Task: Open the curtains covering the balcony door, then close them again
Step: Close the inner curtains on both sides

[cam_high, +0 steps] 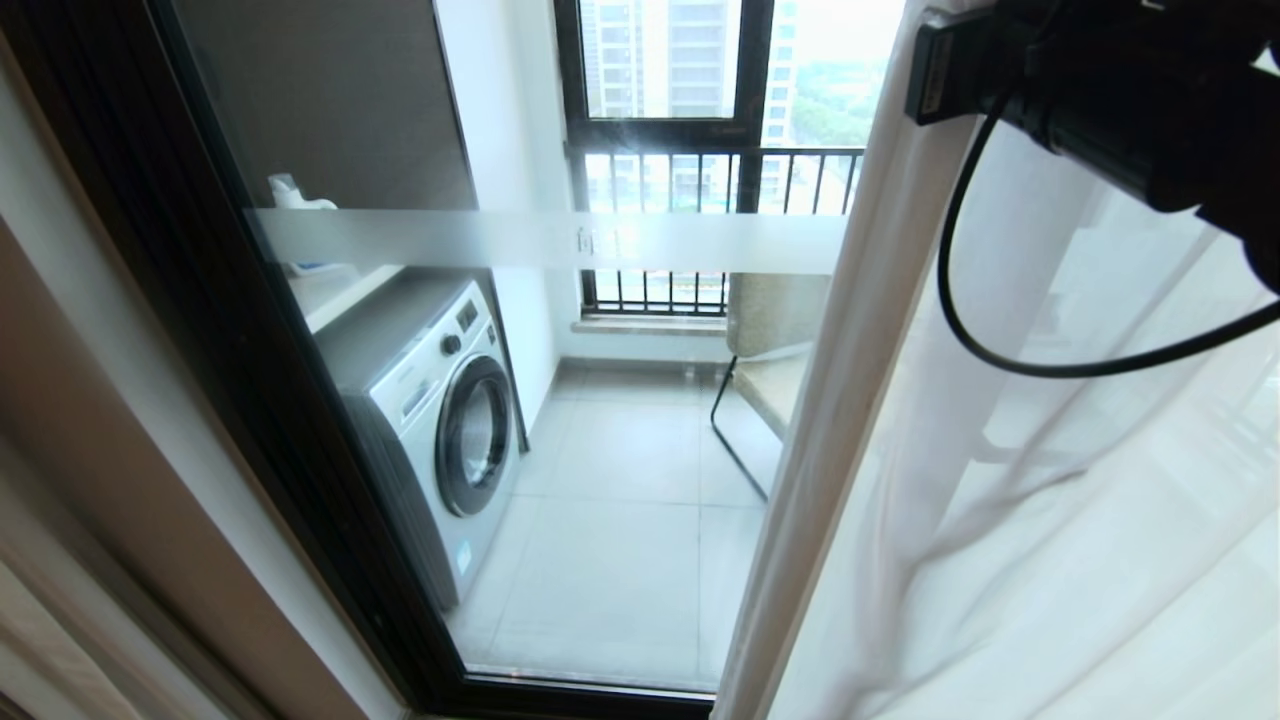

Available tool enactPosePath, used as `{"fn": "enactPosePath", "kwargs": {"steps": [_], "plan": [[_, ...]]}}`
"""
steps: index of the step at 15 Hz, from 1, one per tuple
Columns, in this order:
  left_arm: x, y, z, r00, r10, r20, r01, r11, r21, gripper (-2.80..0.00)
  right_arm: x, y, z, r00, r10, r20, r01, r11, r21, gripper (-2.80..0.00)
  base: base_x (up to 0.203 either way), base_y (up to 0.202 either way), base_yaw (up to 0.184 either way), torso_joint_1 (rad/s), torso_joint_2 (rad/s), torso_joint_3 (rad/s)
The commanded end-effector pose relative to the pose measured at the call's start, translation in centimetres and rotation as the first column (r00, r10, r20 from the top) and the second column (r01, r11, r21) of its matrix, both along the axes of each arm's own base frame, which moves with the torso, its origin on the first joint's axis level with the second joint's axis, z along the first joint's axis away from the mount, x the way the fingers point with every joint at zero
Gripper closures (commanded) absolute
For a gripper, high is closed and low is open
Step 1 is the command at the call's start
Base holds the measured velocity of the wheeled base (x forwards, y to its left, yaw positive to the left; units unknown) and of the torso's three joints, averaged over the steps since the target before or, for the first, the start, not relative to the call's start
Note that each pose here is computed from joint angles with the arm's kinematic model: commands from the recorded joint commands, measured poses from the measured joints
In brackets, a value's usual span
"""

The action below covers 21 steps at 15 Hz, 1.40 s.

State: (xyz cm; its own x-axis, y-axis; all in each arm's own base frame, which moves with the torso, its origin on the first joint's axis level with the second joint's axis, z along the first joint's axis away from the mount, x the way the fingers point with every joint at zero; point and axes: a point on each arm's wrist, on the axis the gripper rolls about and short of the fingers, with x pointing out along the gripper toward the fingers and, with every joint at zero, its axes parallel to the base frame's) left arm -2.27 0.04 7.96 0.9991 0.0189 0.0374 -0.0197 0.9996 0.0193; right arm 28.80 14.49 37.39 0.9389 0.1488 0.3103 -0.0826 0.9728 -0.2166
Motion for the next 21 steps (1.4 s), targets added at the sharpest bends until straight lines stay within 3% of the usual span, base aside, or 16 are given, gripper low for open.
{"fn": "enactPosePath", "kwargs": {"steps": [1, 11, 12, 21], "plan": [[0.0, 0.0, 0.0, 1.0, 0.001, 0.001, -0.001, 1.0, 0.0, 0.0, -0.9, -1.4, 1.0, 1.0, -0.021, 0.005, 0.021, 0.999, 0.03, 0.0, 0.0, 0.0, 0.0, 0.0, 0.0, 0.0], [0.0, 0.0, 0.0, 1.0, 0.001, 0.002, -0.001, 1.0, 0.0, 0.0, -0.2, -3.0, 0.1, 0.997, -0.074, -0.03, 0.075, 0.997, 0.022, 0.0, 0.0, 0.0, 0.0, 0.0, 0.0, 0.0], [0.0, 0.0, 0.0, 1.0, 0.001, 0.001, -0.001, 1.0, 0.0, 0.0, -0.2, -3.0, 0.2, 0.997, -0.074, -0.028, 0.074, 0.997, 0.023, -2.8, 0.0, 0.0, 0.0, 0.0, 0.0, 0.0], [0.0, 0.0, 0.0, 1.0, 0.001, 0.002, -0.001, 1.0, 0.0, 0.0, -2.9, -4.3, -0.7, 0.996, -0.069, -0.061, 0.071, 0.997, 0.029, -2.8, 0.0, 0.0, 0.0, 0.0, 0.0, 0.0]]}}
